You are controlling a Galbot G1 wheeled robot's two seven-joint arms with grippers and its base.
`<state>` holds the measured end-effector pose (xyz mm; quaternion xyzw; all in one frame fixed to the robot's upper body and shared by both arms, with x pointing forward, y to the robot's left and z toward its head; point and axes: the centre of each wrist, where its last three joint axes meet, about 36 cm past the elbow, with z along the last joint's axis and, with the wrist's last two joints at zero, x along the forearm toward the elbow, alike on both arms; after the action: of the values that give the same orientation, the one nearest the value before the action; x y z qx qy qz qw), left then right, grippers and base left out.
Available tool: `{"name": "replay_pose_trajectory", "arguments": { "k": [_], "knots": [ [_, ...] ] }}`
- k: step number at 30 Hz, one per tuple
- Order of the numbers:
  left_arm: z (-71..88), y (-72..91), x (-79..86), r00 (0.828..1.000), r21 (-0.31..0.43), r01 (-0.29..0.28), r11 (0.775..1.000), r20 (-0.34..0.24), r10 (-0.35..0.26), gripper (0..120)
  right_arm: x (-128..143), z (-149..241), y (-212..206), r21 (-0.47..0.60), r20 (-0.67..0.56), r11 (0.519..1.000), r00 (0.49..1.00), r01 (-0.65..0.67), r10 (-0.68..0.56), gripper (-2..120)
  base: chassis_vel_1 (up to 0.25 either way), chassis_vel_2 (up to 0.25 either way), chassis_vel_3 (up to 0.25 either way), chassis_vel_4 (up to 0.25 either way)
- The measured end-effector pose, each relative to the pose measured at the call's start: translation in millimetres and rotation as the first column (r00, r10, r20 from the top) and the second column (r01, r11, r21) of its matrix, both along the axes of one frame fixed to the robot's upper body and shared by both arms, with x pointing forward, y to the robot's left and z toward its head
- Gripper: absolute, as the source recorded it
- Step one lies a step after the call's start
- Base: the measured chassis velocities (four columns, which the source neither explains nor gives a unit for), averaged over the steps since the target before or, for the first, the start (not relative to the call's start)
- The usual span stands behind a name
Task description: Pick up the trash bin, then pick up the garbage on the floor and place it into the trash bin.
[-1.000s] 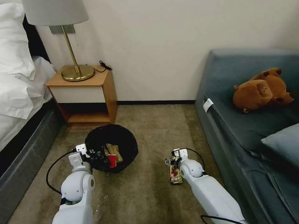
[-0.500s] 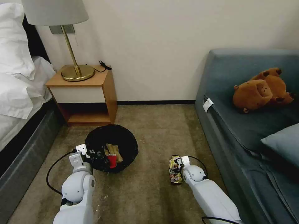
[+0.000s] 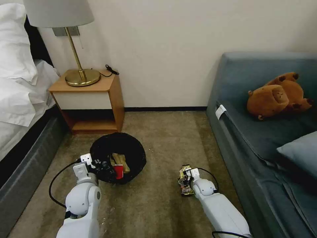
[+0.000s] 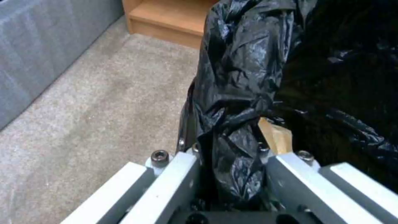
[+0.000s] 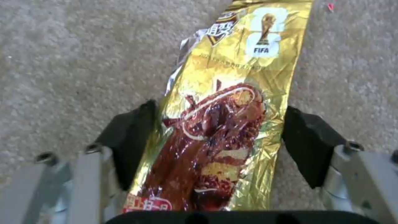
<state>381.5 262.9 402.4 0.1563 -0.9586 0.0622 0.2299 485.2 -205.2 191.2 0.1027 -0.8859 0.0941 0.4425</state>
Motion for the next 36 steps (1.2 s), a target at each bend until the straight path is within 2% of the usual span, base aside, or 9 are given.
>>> {"name": "replay_pose_trajectory", "arguments": {
  "k": [1, 2, 4, 6, 10, 15, 19, 25, 36],
  "knots": [
    [0.0, 0.0, 0.0, 1.000, 0.000, 0.000, 1.000, 0.000, 0.000, 3, 0.0, 0.0, 0.0, 0.000, 0.000, 1.000, 1.000, 0.000, 0.000, 74, 0.000, 0.000, 0.000, 0.000],
    [0.1, 0.1, 0.0, 1.000, 0.000, 0.000, 1.000, 0.000, 0.000, 3, 0.0, -0.1, -0.2, 0.000, 0.002, 1.000, 1.000, -0.001, 0.001, 68, 0.000, 0.000, 0.000, 0.000],
    [0.2, -0.1, 0.2, 1.000, 0.000, 0.000, 1.000, 0.001, 0.000, 3, 0.1, -0.3, -0.4, 0.000, 0.004, 1.000, 1.000, -0.001, 0.001, 65, 0.000, 0.000, 0.000, 0.000],
    [0.5, -0.7, 0.6, 1.000, -0.001, 0.001, 1.000, 0.002, -0.001, 3, 1.0, -1.1, -2.8, -0.004, 0.011, 1.000, 1.000, 0.001, -0.001, 57, 0.000, 0.000, 0.000, 0.000],
    [0.6, -0.5, 0.8, 1.000, 0.000, 0.001, 1.000, 0.002, -0.001, 3, 1.0, -2.3, -6.3, -0.010, 0.019, 1.000, 1.000, -0.002, 0.002, 50, 0.000, 0.000, 0.000, 0.000],
    [0.9, 0.7, 1.1, 1.000, 0.002, -0.002, 1.000, 0.003, 0.002, 3, 1.4, -4.3, -11.1, -0.021, 0.030, 1.000, 1.000, -0.003, 0.004, 32, 0.000, 0.000, 0.000, 0.000],
    [0.9, 0.4, 1.0, 1.000, 0.000, -0.001, 1.000, 0.003, 0.001, 3, 1.2, -4.9, -11.4, -0.023, 0.035, 1.000, 0.999, -0.007, 0.007, 25, 0.000, 0.000, 0.000, 0.000],
    [0.7, 0.1, 1.0, 1.000, 0.000, -0.001, 1.000, 0.003, 0.001, 3, -0.7, -7.6, -15.8, -0.034, 0.048, 0.999, 0.999, -0.007, 0.009, 0, 0.000, 0.000, 0.000, 0.000],
    [0.0, -0.1, 1.1, 1.000, -0.001, -0.001, 1.000, 0.001, 0.001, 3, 0.3, -3.8, -18.8, -0.047, 0.089, 0.999, 0.996, -0.015, 0.020, 0, 0.000, 0.000, 0.000, 0.000]
  ]
}}
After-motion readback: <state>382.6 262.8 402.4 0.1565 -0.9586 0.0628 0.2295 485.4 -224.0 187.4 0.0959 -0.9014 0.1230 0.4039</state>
